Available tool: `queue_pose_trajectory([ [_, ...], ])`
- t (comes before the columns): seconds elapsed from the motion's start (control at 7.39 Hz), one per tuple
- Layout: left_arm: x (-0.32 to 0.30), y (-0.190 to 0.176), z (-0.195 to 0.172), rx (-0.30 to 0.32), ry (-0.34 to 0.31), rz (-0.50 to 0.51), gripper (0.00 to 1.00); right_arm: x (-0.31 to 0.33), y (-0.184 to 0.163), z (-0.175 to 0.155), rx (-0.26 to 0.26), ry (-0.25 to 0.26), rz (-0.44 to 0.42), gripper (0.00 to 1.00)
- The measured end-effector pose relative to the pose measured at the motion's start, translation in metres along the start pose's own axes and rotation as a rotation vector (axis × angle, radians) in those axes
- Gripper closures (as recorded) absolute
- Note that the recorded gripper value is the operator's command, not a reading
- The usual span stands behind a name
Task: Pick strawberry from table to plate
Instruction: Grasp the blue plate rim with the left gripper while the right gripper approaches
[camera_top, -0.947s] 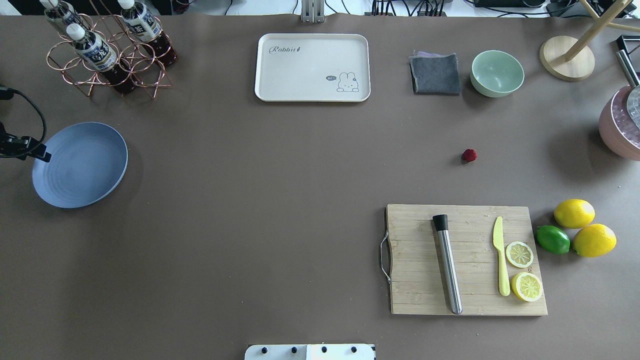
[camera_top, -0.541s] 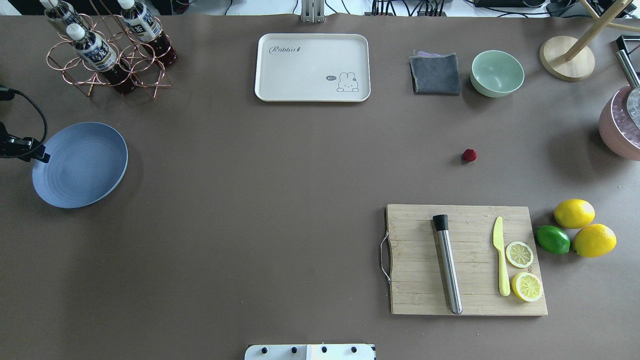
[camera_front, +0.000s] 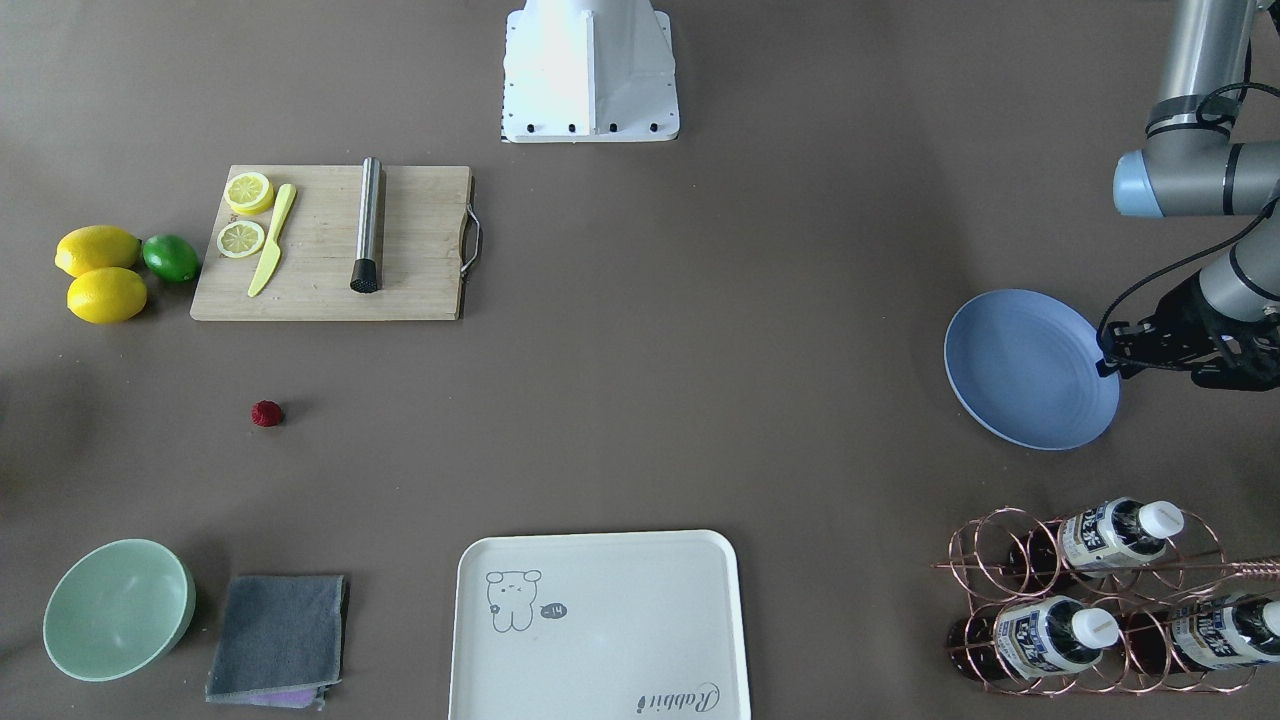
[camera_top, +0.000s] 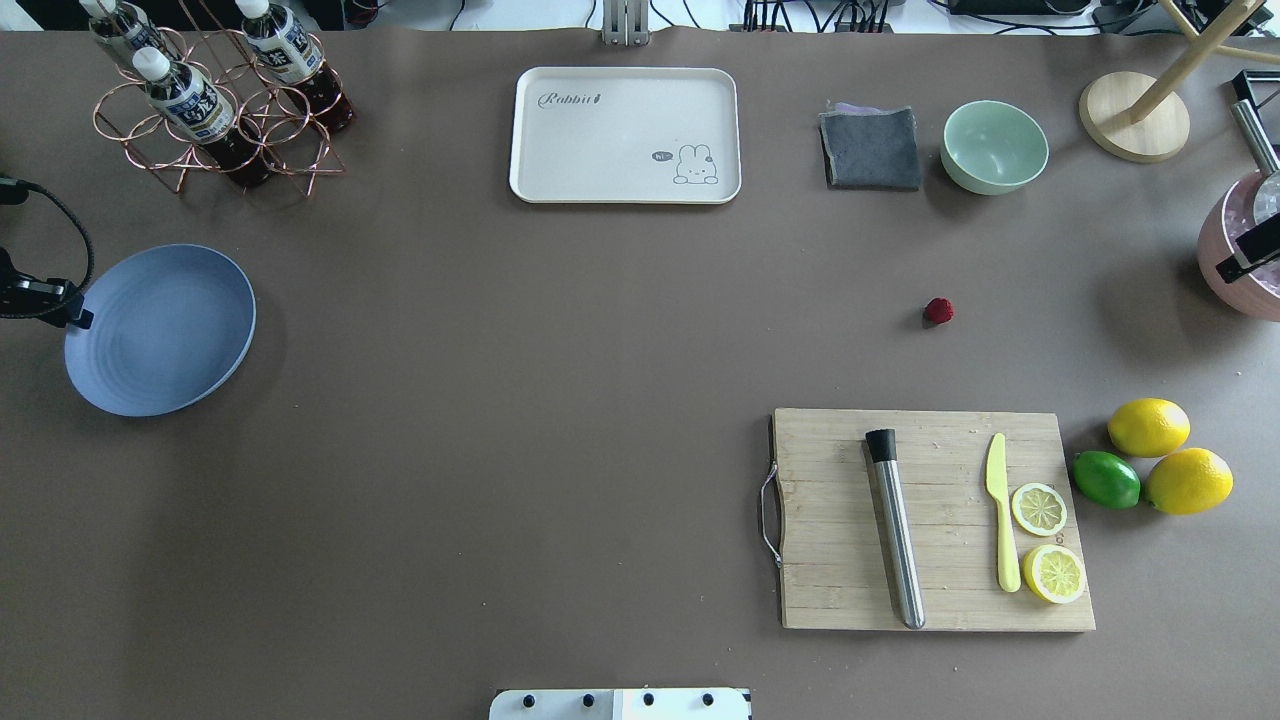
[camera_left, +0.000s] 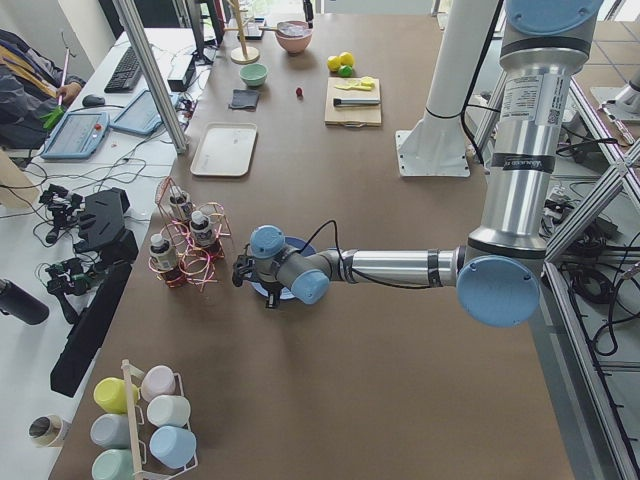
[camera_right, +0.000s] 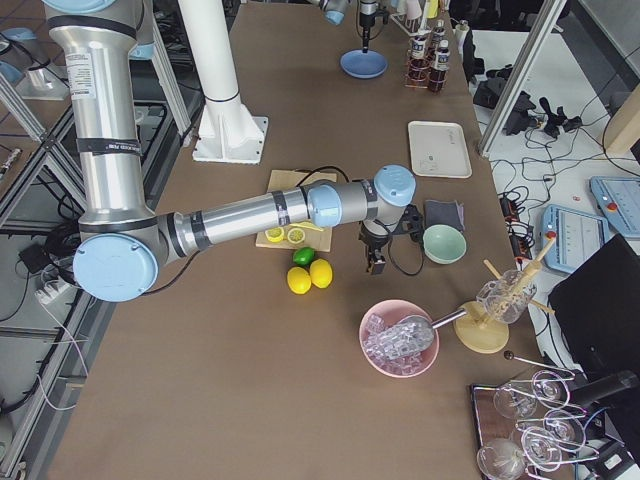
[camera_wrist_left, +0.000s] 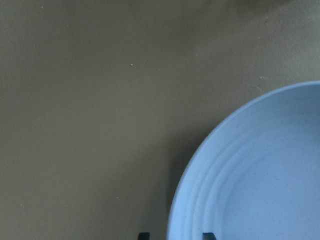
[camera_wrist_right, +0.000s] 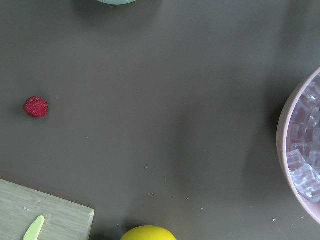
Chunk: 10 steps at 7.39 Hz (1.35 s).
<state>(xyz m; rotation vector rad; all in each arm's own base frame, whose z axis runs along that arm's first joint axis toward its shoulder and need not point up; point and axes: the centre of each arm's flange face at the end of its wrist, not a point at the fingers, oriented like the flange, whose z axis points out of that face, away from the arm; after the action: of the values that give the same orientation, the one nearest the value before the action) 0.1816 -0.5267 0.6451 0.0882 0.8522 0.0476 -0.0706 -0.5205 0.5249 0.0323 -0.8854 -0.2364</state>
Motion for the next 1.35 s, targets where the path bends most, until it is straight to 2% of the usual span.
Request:
queue_pose_trajectory([
  [0.14, 0.001, 0.001, 0.002, -0.004, 0.0, 0.002, 0.58, -0.006, -0.006, 0.004, -0.007, -0.002, -0.01, 0.0],
  [0.41, 0.002, 0.002, 0.004, -0.008, 0.0, 0.004, 0.79, -0.012, -0.009, 0.007, -0.012, -0.004, -0.02, 0.0],
  [0.54, 0.001, 0.002, 0.005, -0.009, -0.001, 0.003, 0.97, -0.014, -0.01, 0.009, -0.015, -0.004, -0.024, 0.0],
  [0.68, 0.001, 0.002, 0.005, -0.01, -0.002, 0.002, 1.0, -0.016, -0.01, 0.011, -0.018, -0.005, -0.028, 0.0],
  [1.08, 0.011, 0.0, -0.002, -0.004, 0.021, -0.007, 1.0, -0.028, -0.019, 0.02, -0.034, -0.005, -0.024, 0.01],
  [1.35, 0.044, -0.007, -0.026, -0.016, 0.116, -0.059, 1.0, -0.045, -0.038, 0.029, -0.044, -0.003, 0.015, 0.02],
])
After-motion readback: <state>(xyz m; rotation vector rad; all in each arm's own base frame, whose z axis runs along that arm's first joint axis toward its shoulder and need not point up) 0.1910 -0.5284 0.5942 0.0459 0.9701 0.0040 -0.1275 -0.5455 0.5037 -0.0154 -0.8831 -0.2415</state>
